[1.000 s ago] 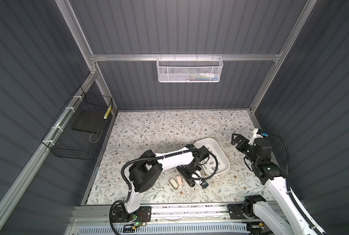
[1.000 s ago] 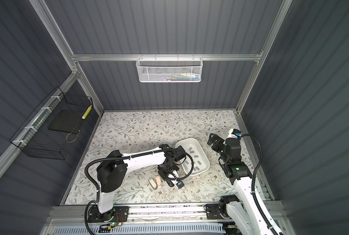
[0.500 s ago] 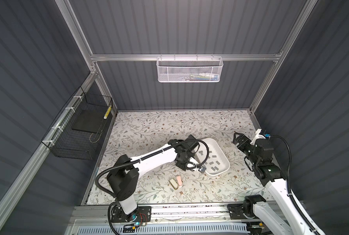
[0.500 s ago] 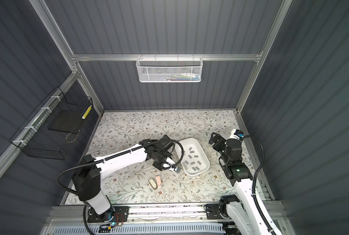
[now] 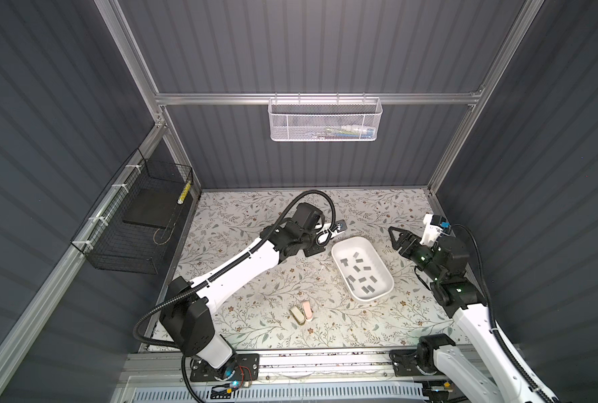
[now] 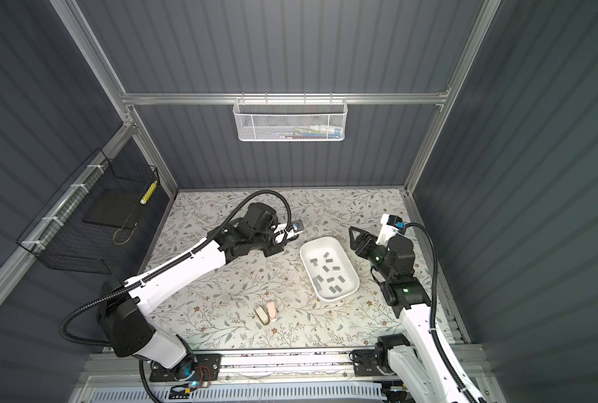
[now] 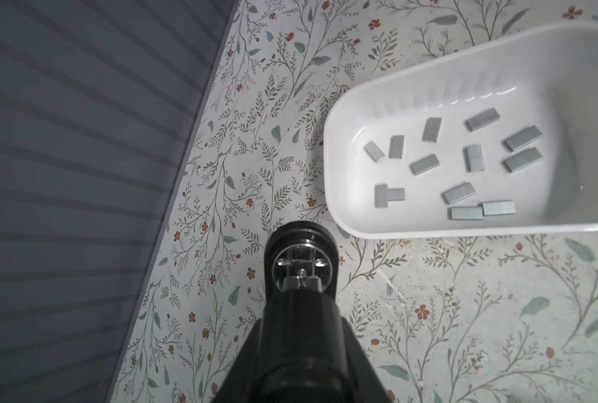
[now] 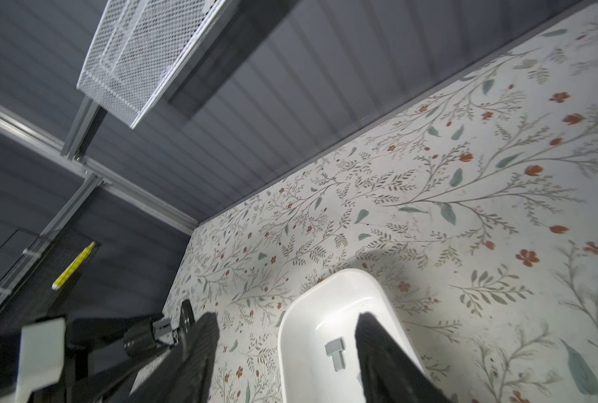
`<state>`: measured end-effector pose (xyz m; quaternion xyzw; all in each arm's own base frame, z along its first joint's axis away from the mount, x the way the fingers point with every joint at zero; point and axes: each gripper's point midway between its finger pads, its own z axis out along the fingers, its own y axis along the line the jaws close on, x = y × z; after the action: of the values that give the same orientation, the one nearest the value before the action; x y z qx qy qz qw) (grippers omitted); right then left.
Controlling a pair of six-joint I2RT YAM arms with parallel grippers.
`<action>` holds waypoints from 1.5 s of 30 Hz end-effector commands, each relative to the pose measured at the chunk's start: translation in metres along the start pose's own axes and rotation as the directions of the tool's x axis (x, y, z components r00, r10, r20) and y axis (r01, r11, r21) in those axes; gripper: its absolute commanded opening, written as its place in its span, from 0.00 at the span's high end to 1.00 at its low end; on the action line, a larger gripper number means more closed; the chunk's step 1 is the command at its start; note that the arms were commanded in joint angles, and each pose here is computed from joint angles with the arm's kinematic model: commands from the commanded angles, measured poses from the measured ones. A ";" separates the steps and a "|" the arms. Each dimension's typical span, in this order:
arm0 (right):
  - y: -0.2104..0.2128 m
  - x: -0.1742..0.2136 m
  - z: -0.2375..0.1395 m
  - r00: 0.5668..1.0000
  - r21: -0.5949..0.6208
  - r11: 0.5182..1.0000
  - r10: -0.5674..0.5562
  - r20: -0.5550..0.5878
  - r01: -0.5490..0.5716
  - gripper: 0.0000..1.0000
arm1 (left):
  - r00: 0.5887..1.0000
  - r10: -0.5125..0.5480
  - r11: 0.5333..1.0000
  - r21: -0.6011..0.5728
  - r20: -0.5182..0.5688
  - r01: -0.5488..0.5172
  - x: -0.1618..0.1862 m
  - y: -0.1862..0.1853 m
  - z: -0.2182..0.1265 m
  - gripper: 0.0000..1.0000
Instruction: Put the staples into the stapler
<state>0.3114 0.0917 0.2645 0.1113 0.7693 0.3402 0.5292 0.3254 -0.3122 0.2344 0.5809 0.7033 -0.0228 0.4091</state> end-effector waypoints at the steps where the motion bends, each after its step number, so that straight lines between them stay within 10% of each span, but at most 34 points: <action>1: 0.033 0.012 0.004 0.997 -0.165 0.985 -0.054 -0.052 0.044 0.39 | 0.984 -0.107 0.992 -0.056 0.141 0.116 -0.023 0.020 -0.029 1.00; 14: 0.109 0.066 0.021 0.953 -0.453 0.886 -0.217 -0.213 0.100 0.40 | 0.948 -0.046 0.999 0.024 0.315 0.041 -0.034 -0.008 -0.047 1.00; 45: 0.107 0.115 0.063 0.891 -0.387 0.918 -0.244 -0.382 0.086 0.56 | 0.938 0.006 0.991 0.122 0.346 -0.051 -0.049 -0.040 -0.040 1.00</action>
<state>0.2974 0.2551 0.2358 -0.1300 0.7911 0.4513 0.3919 0.2662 -0.3357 0.2390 0.6068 0.6424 -0.1667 0.4374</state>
